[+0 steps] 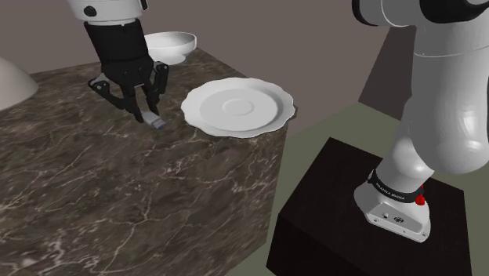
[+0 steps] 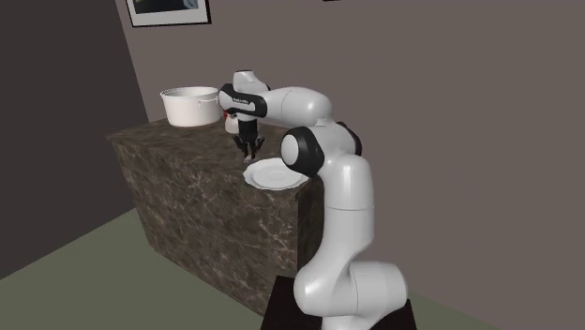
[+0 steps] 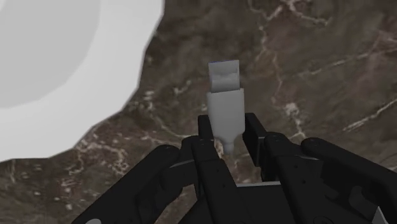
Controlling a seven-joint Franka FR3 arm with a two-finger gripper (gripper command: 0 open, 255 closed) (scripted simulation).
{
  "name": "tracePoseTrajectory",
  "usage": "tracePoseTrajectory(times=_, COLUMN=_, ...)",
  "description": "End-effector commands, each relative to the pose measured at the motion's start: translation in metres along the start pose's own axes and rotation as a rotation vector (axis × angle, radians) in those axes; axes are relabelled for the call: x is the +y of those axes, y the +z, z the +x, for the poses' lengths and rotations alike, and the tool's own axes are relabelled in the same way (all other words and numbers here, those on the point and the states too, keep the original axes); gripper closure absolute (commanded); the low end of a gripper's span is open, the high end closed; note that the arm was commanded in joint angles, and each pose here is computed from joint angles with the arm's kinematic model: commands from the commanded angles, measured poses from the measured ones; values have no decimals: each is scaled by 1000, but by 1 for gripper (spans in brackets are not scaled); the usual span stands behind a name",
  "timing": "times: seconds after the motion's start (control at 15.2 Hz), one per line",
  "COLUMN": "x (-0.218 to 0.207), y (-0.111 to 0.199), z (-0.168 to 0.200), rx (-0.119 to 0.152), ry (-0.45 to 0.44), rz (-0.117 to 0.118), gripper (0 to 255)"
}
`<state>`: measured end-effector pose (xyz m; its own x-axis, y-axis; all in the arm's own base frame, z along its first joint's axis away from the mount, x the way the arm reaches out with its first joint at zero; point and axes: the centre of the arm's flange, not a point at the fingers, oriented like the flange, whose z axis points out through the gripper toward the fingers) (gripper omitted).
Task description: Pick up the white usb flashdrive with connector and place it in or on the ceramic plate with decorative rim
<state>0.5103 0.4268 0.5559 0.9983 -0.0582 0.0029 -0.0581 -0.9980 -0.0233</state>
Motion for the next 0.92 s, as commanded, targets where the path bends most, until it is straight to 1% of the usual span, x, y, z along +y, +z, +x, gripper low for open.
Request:
tracePoseTrajectory(times=0.0, x=-1, y=-10, z=0, rx=-1, ry=-1, rz=1, gripper=255)
tracePoseTrajectory(times=0.79, x=-2, y=-73, z=0, rx=-1, ry=-1, rz=1, gripper=255)
tracePoseTrajectory(times=0.86, x=9, y=-73, z=-7, rx=-1, ry=-1, rz=1, gripper=255)
